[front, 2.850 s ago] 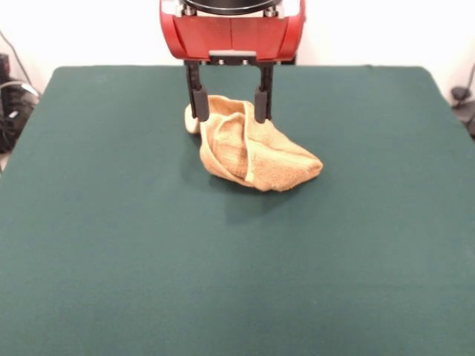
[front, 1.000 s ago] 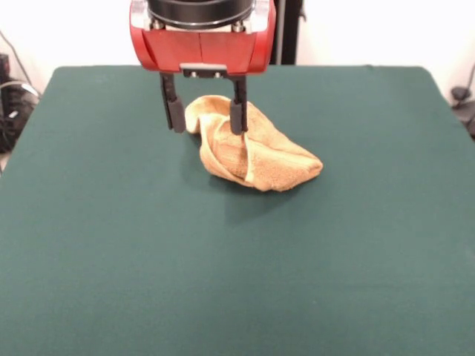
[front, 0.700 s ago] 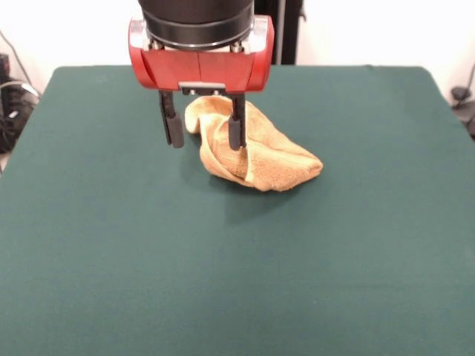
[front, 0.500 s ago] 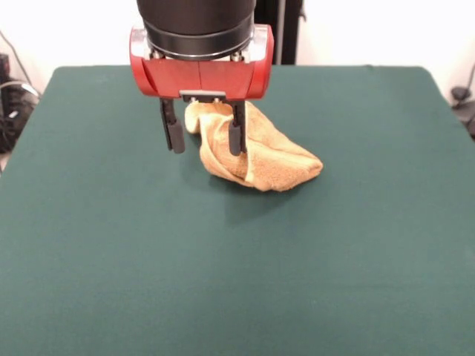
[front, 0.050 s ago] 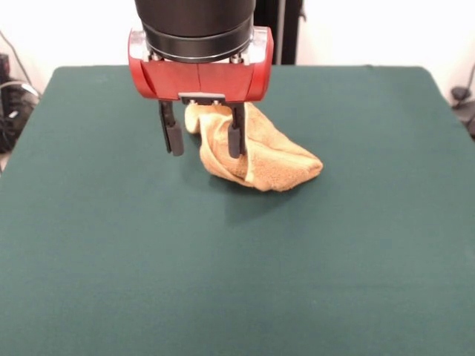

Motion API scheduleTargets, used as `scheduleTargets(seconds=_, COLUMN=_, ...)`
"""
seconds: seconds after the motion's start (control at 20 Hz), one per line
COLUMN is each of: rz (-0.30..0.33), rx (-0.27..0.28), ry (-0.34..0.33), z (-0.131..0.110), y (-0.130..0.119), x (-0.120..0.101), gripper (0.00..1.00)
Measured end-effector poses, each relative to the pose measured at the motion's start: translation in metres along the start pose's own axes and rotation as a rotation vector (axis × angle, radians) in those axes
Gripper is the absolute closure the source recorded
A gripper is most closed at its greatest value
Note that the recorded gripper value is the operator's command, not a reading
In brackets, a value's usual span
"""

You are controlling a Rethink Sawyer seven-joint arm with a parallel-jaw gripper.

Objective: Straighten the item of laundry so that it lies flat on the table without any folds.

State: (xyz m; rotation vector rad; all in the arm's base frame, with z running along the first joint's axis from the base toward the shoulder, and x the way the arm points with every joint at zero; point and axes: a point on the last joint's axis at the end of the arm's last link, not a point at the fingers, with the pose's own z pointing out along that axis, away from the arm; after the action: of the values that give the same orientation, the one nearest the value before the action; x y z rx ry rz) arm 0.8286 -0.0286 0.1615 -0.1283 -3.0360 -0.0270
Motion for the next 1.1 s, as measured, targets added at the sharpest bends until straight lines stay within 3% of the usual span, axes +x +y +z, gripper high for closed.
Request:
scheduleTargets(seconds=0.75, rz=-0.001, rx=-0.002, ry=0.008, z=-0.011, y=-0.002, x=-0.007, gripper=0.00)
scheduleTargets(seconds=1.1, rz=-0.001, rx=-0.009, ry=0.055, z=0.010, y=-0.003, x=-0.007, gripper=0.00)
